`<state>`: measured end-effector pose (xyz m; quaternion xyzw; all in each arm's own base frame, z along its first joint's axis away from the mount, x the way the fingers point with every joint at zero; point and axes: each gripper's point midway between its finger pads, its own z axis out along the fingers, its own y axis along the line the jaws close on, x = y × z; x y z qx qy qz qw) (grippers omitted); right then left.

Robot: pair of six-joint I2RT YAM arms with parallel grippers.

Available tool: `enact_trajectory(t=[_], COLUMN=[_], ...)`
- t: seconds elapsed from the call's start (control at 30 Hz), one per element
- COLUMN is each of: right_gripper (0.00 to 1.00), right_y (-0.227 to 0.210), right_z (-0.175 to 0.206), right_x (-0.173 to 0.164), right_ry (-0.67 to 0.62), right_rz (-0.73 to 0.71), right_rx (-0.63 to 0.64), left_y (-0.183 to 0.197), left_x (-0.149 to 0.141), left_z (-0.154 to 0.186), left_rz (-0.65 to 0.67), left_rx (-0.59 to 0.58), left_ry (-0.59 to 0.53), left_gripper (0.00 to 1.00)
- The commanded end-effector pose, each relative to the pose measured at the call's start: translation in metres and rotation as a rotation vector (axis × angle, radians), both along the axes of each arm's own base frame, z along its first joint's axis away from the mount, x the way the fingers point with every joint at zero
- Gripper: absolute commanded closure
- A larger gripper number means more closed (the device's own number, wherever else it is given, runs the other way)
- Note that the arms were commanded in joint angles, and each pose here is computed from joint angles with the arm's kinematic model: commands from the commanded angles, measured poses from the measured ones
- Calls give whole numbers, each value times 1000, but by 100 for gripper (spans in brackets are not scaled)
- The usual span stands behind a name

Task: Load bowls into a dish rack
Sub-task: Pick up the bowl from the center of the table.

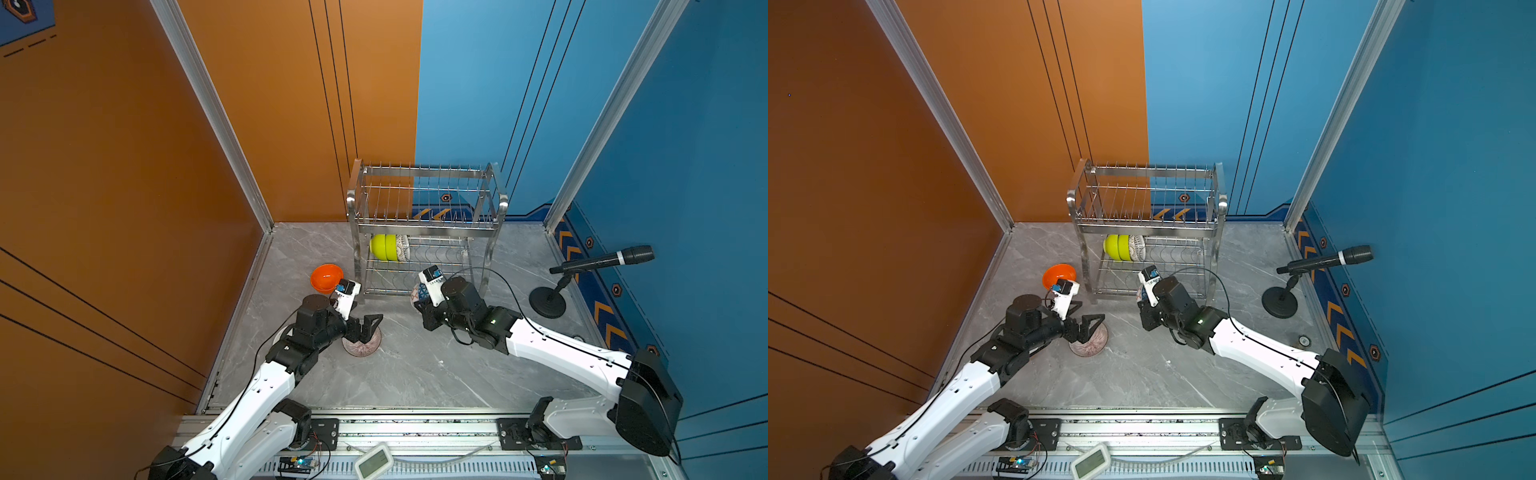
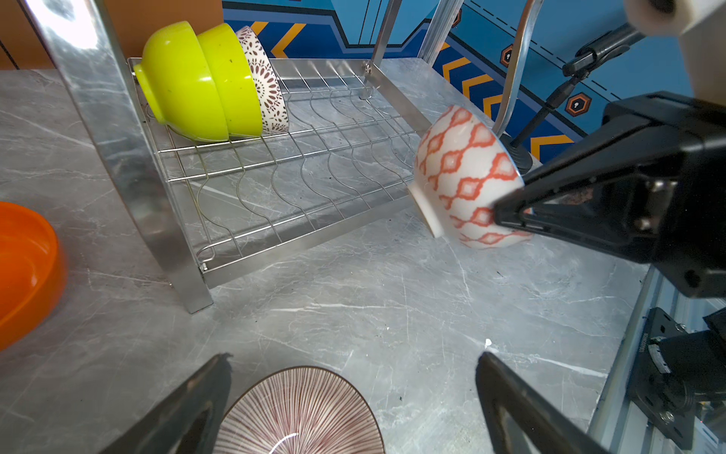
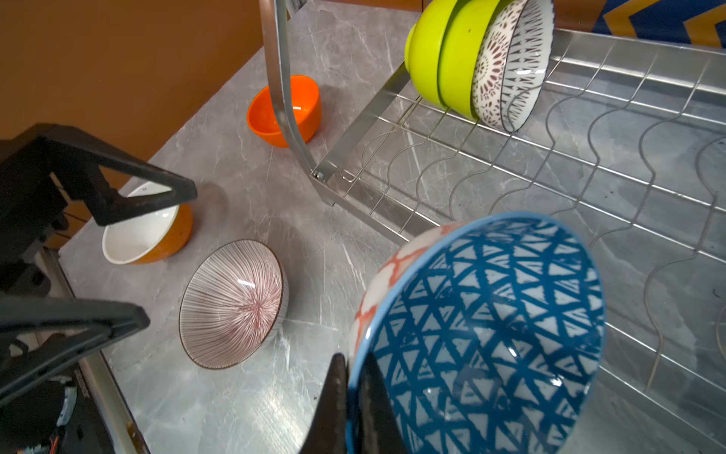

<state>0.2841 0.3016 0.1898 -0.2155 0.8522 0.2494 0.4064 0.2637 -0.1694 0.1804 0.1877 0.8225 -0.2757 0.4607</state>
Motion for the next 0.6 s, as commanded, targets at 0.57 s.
enact_trajectory(t=[0.57], right_gripper=[100], right_y=[-2], right_z=[58], right_x=[63], right_ry=[-234], right_rz=[-299], right_rx=[230], left_y=[6], left_x=[1], left_z=[3], left_rz=[47], left_rx=[-4], left_ry=[-21], left_gripper=[2])
